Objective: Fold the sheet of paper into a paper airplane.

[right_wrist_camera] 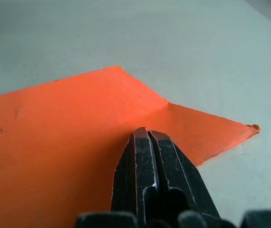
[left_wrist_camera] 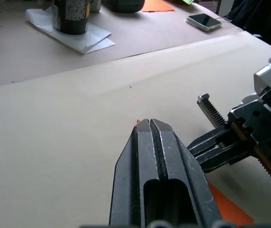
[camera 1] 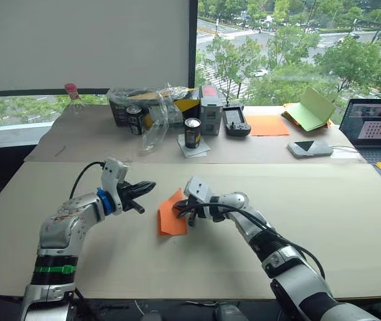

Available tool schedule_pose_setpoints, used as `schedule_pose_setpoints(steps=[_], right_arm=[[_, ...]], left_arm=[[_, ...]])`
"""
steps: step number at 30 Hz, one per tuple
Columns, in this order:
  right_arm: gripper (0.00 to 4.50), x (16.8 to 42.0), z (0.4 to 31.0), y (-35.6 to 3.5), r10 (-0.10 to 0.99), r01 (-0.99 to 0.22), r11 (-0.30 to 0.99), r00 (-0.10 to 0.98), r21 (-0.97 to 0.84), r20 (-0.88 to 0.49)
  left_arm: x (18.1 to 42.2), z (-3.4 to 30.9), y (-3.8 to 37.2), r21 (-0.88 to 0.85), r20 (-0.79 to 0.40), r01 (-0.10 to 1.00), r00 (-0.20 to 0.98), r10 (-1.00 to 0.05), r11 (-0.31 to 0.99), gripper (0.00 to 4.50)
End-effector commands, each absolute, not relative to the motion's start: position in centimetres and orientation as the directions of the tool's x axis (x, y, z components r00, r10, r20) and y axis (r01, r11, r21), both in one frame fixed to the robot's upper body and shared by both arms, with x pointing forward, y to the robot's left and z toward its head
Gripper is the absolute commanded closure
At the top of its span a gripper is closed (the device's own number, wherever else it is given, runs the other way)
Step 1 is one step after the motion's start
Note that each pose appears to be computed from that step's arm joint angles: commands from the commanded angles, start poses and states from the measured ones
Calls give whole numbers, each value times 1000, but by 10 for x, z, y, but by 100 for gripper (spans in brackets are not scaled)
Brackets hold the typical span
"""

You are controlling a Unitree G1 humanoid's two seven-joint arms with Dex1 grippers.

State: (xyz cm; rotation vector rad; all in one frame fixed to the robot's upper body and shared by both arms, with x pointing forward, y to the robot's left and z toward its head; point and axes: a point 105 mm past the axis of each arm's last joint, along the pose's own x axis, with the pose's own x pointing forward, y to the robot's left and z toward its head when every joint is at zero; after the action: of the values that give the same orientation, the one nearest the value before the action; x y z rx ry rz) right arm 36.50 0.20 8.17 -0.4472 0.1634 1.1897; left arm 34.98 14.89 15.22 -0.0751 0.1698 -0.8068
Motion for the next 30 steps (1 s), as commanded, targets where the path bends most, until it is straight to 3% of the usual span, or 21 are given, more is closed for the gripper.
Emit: schedule_pose_setpoints(steps=[1, 10, 17, 30], right_arm=[[450, 358, 62, -10, 828, -925, 322, 379, -203, -413], [450, 353, 73, -29, 815, -896, 399, 443, -192, -373], [450, 359, 86, -25, 824, -882, 435, 471, -181, -314], [450, 417, 92, -17, 728, -794, 561, 608, -234, -318]], left_arm=[[347, 141, 128, -73, -177, 762, 625, -760, 644, 448], [341, 99, 127, 54, -368, 793, 580, -727, 606, 448], [335, 84, 125, 43, -401, 805, 556, -728, 591, 448], [331, 77, 131, 45, -413, 794, 567, -713, 606, 448]])
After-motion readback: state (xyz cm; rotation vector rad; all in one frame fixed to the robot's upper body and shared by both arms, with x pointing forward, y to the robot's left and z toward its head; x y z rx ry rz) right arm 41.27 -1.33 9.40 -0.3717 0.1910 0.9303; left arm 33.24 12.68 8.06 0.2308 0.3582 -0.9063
